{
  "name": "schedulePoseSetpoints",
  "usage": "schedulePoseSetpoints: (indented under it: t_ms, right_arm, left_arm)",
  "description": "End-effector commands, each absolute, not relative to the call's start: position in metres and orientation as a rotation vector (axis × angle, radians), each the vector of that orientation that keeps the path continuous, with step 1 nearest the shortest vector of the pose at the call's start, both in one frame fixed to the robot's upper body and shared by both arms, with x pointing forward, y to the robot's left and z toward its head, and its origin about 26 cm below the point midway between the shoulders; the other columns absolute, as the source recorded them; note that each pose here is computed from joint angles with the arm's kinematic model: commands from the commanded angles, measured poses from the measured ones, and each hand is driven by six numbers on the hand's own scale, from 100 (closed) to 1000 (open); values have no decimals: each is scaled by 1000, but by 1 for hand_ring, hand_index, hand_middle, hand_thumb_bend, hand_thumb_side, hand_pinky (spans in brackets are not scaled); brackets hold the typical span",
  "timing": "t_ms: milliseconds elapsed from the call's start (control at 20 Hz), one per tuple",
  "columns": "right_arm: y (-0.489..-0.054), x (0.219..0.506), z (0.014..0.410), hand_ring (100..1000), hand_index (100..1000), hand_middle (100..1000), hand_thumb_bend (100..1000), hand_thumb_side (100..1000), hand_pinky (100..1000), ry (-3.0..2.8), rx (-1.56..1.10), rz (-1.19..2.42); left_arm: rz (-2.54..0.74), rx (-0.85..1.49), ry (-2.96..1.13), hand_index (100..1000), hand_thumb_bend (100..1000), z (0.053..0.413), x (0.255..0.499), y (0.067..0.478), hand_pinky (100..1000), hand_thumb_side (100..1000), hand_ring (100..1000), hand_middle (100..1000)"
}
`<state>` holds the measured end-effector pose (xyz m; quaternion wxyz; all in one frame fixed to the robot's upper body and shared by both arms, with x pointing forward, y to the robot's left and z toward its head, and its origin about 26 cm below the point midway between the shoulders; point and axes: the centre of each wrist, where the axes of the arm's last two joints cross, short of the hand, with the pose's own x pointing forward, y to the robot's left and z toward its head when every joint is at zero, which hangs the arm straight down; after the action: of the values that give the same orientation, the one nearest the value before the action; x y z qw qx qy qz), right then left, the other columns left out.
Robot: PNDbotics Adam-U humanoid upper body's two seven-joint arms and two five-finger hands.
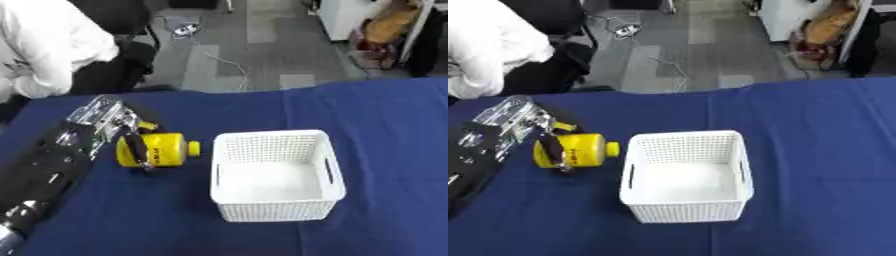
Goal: Pick up objects on the table and place them in the box.
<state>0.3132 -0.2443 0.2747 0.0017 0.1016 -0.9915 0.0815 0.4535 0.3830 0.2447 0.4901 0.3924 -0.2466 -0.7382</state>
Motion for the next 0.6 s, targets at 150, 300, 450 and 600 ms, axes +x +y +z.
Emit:
schedulePoseSetpoints:
  t_ms: [150, 300, 450, 600]
  right_arm:
    - [-244, 310, 284, 395, 566, 468, 257, 901, 313, -3145, 326, 270]
    - [-244, 310, 284, 395, 566, 468, 257, 901, 313, -3145, 325, 270]
    - [-244, 310, 284, 395, 566, 468, 257, 901, 313, -3146, 326, 269]
    - [-244, 310, 284, 395, 566, 468, 257, 901, 313, -3147, 326, 268]
  left_arm:
    - [-1854, 910, -538, 923, 524, 252, 451, 390, 704, 566, 685, 804]
    - [-1856, 902, -544, 917, 466, 250, 451, 389, 691, 583, 665, 789]
    - [-1855, 893, -540, 911, 452, 247, 451, 389, 666, 579, 642, 771]
    - [-1850, 886, -530, 896, 449, 244, 451, 391, 631, 576, 613, 744]
